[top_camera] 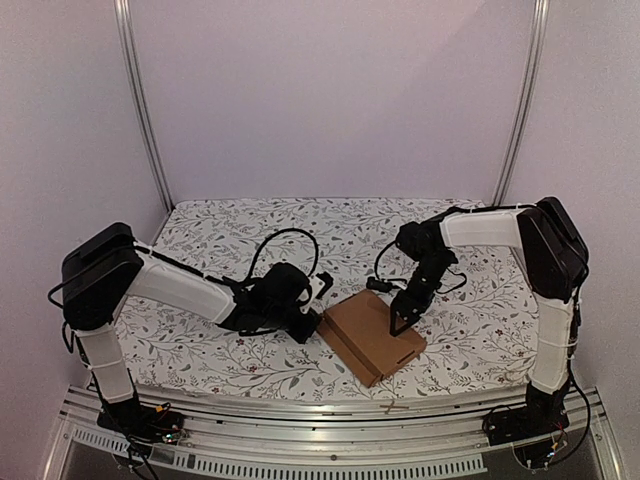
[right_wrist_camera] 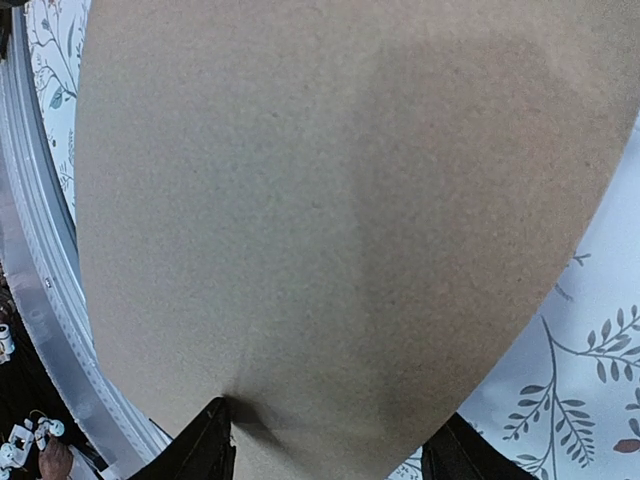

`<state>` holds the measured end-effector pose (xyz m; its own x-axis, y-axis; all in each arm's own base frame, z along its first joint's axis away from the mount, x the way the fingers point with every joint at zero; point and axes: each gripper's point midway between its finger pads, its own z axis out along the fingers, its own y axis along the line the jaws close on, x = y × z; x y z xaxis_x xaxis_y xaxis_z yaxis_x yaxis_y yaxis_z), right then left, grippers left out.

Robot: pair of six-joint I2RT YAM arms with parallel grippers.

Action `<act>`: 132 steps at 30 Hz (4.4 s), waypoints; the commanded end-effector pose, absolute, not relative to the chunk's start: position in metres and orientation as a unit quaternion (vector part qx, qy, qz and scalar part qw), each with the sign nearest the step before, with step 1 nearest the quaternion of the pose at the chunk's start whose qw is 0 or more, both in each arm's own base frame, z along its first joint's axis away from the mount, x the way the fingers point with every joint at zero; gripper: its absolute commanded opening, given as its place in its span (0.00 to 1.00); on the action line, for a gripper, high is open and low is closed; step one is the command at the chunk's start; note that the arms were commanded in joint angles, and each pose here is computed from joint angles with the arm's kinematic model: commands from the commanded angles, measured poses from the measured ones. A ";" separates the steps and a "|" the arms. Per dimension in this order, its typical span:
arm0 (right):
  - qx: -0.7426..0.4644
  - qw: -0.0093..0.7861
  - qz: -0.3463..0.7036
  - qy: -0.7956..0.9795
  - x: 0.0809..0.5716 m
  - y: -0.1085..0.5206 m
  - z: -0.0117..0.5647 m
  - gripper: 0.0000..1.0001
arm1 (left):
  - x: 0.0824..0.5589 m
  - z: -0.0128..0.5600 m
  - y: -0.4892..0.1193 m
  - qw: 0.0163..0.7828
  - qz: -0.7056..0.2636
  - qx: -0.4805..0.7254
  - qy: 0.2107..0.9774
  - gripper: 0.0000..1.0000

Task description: Fold the paper box

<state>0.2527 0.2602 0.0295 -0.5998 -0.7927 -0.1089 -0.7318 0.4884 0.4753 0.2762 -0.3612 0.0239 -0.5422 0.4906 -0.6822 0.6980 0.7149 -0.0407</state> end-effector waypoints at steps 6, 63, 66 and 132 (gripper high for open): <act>0.454 0.070 -0.239 -0.855 0.251 0.273 0.018 0.61 | 0.278 0.019 -0.365 0.306 -0.138 0.368 0.867 0.00; 0.475 0.100 -0.211 -0.848 0.239 0.277 -0.002 0.59 | 0.281 0.032 -0.385 0.302 -0.058 0.419 0.854 0.00; 0.479 0.100 -0.210 -0.847 0.238 0.278 -0.002 0.59 | 0.282 0.034 -0.386 0.300 -0.068 0.420 0.854 0.00; 0.506 0.092 -0.187 -0.837 0.235 0.283 0.002 0.60 | 0.305 0.051 -0.373 0.376 -0.133 0.379 0.835 0.10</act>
